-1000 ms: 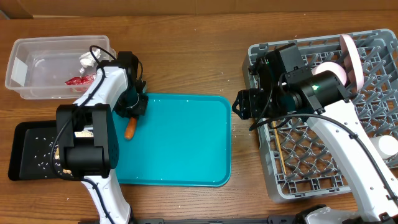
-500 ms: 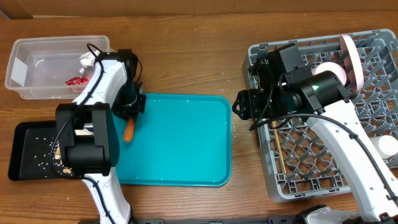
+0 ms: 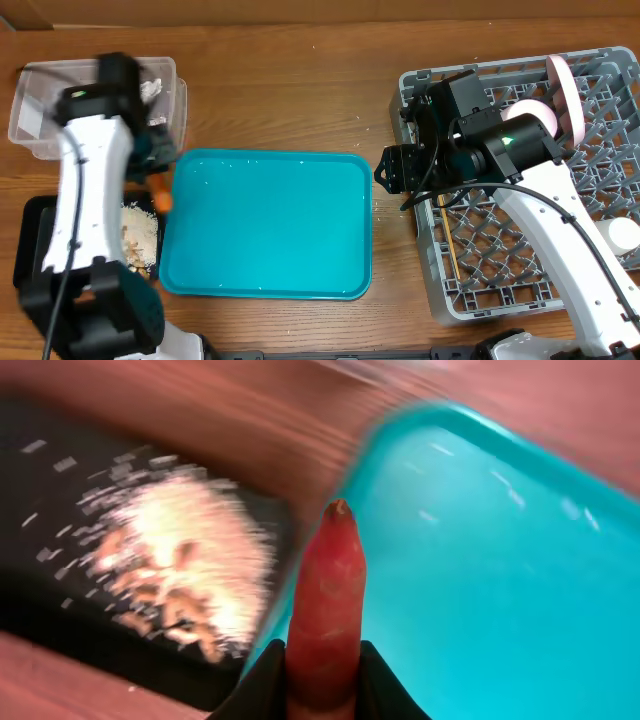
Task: Sort waste into correct bins and load items into the dishwasher
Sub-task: 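Carry the carrot left and drop it onto the black tray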
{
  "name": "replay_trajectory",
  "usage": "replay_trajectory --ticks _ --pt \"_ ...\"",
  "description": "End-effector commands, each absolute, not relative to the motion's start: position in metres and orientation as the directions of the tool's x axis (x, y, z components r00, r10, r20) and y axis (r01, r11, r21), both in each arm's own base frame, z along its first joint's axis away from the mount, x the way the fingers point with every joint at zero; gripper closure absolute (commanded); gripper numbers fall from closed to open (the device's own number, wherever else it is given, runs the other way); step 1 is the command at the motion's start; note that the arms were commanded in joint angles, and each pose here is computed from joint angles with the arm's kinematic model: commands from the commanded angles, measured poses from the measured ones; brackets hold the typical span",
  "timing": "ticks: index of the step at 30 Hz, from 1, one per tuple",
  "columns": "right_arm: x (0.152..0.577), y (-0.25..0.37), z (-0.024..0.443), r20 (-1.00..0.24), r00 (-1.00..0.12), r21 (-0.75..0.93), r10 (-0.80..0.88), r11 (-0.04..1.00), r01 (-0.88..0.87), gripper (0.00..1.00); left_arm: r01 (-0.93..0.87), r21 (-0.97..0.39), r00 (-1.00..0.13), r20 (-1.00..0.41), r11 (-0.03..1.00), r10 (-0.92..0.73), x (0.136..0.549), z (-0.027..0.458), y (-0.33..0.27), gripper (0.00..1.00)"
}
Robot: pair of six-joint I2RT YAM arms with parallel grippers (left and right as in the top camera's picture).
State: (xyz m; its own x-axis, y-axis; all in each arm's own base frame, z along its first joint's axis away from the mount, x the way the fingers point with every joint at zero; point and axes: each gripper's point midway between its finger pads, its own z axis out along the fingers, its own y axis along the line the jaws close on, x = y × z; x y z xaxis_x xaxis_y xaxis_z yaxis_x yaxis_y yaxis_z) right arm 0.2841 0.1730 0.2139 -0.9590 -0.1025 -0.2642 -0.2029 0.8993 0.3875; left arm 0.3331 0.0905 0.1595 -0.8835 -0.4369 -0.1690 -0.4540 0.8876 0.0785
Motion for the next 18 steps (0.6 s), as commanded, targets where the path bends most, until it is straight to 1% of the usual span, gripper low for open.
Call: replay_trajectory --ticks 1,2,7,12,18 --pt "0.284 0.173 0.213 -0.264 -0.959 0.385 -0.105 0.9 -0.205 0.32 -0.65 0.082 -0.754 -0.194 0.755 -0.628 0.319 0.156 0.14 0.96" --pt "0.284 0.173 0.213 -0.264 -0.959 0.385 -0.104 0.9 -0.204 0.32 -0.703 0.076 -0.706 -0.199 0.707 -0.68 0.314 0.151 0.157 0.96" --pt "0.284 0.173 0.213 -0.265 -0.958 0.385 -0.105 0.9 -0.205 0.32 -0.833 0.047 -0.549 -0.201 0.552 -0.811 0.294 0.118 0.2 0.96" --pt "0.284 0.174 0.213 -0.268 -0.958 0.385 -0.104 0.9 -0.206 0.32 -0.871 0.048 -0.487 -0.199 0.488 -0.85 0.273 0.077 0.218 0.96" --pt "0.284 0.174 0.213 -0.267 -0.958 0.385 -0.104 0.9 -0.206 0.31 -0.878 0.049 -0.476 -0.205 0.476 -0.855 0.262 0.043 0.216 0.95"
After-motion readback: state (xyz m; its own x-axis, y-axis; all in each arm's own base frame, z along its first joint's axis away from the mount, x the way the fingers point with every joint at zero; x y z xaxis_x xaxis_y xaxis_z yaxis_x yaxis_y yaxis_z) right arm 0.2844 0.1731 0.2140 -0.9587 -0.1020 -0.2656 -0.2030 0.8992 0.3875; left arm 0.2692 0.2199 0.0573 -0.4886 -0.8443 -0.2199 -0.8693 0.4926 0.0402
